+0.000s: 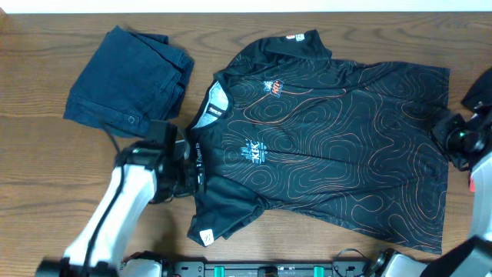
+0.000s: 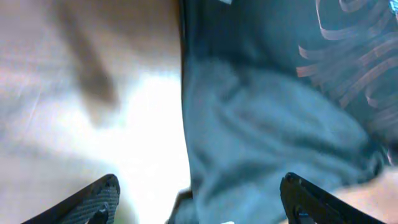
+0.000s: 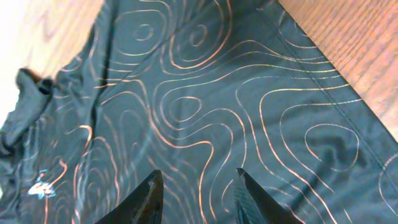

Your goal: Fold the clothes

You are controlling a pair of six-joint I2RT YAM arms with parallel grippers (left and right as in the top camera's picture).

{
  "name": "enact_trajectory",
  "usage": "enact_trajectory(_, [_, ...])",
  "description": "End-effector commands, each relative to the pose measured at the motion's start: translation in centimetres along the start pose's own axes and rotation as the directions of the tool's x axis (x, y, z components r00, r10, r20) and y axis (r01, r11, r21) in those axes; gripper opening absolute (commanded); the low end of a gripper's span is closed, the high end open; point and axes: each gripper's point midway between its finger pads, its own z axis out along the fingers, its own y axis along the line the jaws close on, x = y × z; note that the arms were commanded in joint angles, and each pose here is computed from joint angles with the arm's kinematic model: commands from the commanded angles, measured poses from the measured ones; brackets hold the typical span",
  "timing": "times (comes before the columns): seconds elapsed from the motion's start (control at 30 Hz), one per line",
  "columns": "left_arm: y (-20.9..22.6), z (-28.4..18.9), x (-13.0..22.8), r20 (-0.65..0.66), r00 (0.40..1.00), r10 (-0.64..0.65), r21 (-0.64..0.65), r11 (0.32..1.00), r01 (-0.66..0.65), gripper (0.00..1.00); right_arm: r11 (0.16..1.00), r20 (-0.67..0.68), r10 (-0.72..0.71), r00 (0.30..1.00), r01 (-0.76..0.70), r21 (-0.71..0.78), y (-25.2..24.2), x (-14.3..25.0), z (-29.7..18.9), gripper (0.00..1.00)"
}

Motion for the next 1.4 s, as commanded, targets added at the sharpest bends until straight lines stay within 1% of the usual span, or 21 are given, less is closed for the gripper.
enact_trajectory(0.0, [-0.9,-1.4,1.2,-0.011,1.000,-0.011,0.037,0.999,0.012,0.84,0.999,0.021,-0.033,0.999,0.033,-0.028,0.8,-0.4,-1.2,0.36])
enact_trajectory(0.07, [-1.2,-1.1,2.8,-0.063,0.998,-0.025,0.057,0.998,0.028,0.82,0.999,0.020,-0.032,0.999,0.033,-0.028,0.8,-0.3,-1.3,0.36])
enact_trajectory(0.17, [-1.1,0.3,4.8,-0.129,0.990,-0.056,0.043,0.997,0.062,0.80,0.999,0.013,-0.030,0.999,0.030,-0.025,0.7,-0.1,-1.3,0.36])
enact_trajectory(0.23, [-2.1,1.3,6.3,-0.179,0.983,-0.044,0.090,0.994,0.061,0.70,0.999,0.013,-0.030,0.999,0.030,-0.025,0.7,-0.1,-1.3,0.36])
enact_trajectory(0.3, [-3.1,2.1,7.5,-0.215,0.977,-0.006,0.140,0.990,0.037,0.64,0.999,0.012,-0.030,0.999,0.030,-0.025,0.7,-0.1,-1.3,0.36])
enact_trajectory(0.37, [-3.2,2.6,8.9,-0.249,0.968,0.010,0.125,0.992,0.022,0.59,0.999,0.011,-0.030,1.000,0.030,-0.024,0.7,-0.1,-1.3,0.36])
enact_trajectory(0.53, [-2.9,3.1,9.7,-0.255,0.964,0.070,0.077,0.996,-0.052,0.59,0.999,0.005,-0.028,1.000,0.028,-0.022,0.6,0.1,-1.3,0.37])
enact_trajectory(0.67, [-1.6,3.8,10.0,-0.250,0.966,0.067,-0.001,0.998,-0.070,0.56,1.000,-0.002,-0.025,1.000,0.025,-0.018,0.5,0.2,-1.3,0.37])
enact_trajectory(0.8, [-1.2,4.5,10.7,-0.266,0.963,0.040,-0.013,0.999,-0.045,0.55,1.000,-0.008,-0.023,1.000,0.023,-0.015,0.5,0.4,-1.3,0.37])
enact_trajectory(0.93, [-1.3,4.6,10.5,-0.259,0.965,0.026,-0.014,0.999,-0.030,0.55,1.000,-0.007,-0.024,1.000,0.023,-0.016,0.5,0.4,-1.3,0.37])
enact_trajectory(1.03, [-1.8,4.6,10.3,-0.252,0.967,-0.038,-0.008,0.999,0.038,0.55,1.000,-0.008,-0.023,1.000,0.023,-0.016,0.5,0.4,-1.3,0.37])
enact_trajectory(1.1, [-2.4,4.7,10.0,-0.245,0.969,-0.044,0.023,0.998,0.051,0.55,1.000,-0.008,-0.023,1.000,0.023,-0.015,0.5,0.4,-1.3,0.37])
enact_trajectory(1.27, [-2.3,5.2,9.8,-0.254,0.962,-0.104,-0.002,0.994,0.107,0.55,1.000,-0.010,-0.023,1.000,0.022,-0.014,0.4,0.5,-1.3,0.37])
enact_trajectory(1.37, [-1.9,5.8,10.2,-0.288,0.949,-0.128,-0.033,0.992,0.123,0.49,1.000,-0.010,-0.023,1.000,0.022,-0.014,0.4,0.5,-1.3,0.37])
